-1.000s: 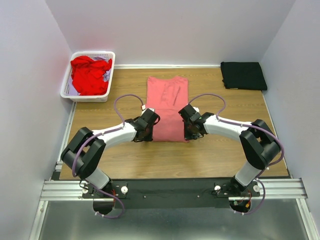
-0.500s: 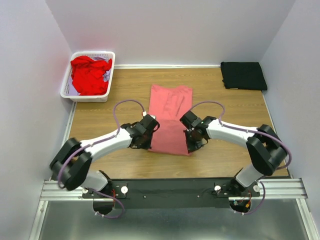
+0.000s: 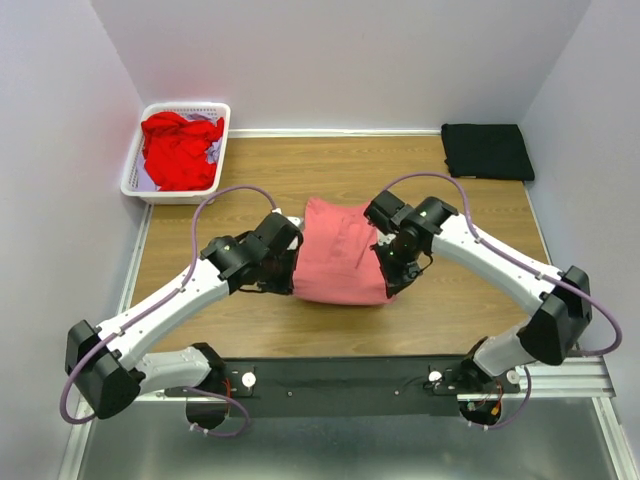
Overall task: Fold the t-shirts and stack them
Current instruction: Fold the tshirt
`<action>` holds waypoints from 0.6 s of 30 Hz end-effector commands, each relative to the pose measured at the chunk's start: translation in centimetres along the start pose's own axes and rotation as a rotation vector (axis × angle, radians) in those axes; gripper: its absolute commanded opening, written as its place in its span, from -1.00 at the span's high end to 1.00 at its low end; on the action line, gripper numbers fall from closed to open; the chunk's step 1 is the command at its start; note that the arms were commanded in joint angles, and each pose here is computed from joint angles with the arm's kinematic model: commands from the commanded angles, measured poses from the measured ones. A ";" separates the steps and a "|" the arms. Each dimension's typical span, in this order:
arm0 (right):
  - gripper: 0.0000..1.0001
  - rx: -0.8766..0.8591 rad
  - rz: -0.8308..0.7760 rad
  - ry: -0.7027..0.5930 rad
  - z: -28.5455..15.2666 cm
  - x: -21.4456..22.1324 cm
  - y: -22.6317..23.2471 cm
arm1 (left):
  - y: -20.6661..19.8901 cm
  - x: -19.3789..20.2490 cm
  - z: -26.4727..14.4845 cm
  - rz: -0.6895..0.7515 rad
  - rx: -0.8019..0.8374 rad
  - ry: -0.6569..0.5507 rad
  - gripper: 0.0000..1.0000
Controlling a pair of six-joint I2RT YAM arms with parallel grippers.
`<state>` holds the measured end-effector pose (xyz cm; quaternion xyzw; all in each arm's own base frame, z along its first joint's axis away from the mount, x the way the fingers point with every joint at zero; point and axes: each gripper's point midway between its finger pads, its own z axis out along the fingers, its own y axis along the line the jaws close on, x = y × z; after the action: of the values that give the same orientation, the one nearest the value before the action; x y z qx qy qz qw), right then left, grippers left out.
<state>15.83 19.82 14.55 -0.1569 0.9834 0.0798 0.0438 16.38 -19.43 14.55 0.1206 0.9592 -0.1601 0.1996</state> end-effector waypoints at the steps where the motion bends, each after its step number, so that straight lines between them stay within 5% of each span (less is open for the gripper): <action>1: 0.99 0.124 -0.050 0.088 -0.4 0.7 -2.4 | 1.3 -1.3 -0.6 0.042 -0.050 -0.014 1.00; 18: 0.99 -0.040 0.030 -0.018 -1.9 -5.0 -2.2 | 1.7 -9.9 -1.3 0.024 -0.016 -0.191 1.00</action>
<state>20.49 19.68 16.34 -0.1446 0.9837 0.0880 0.0603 23.09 -19.04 18.05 0.1057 0.9452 -0.1616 0.2634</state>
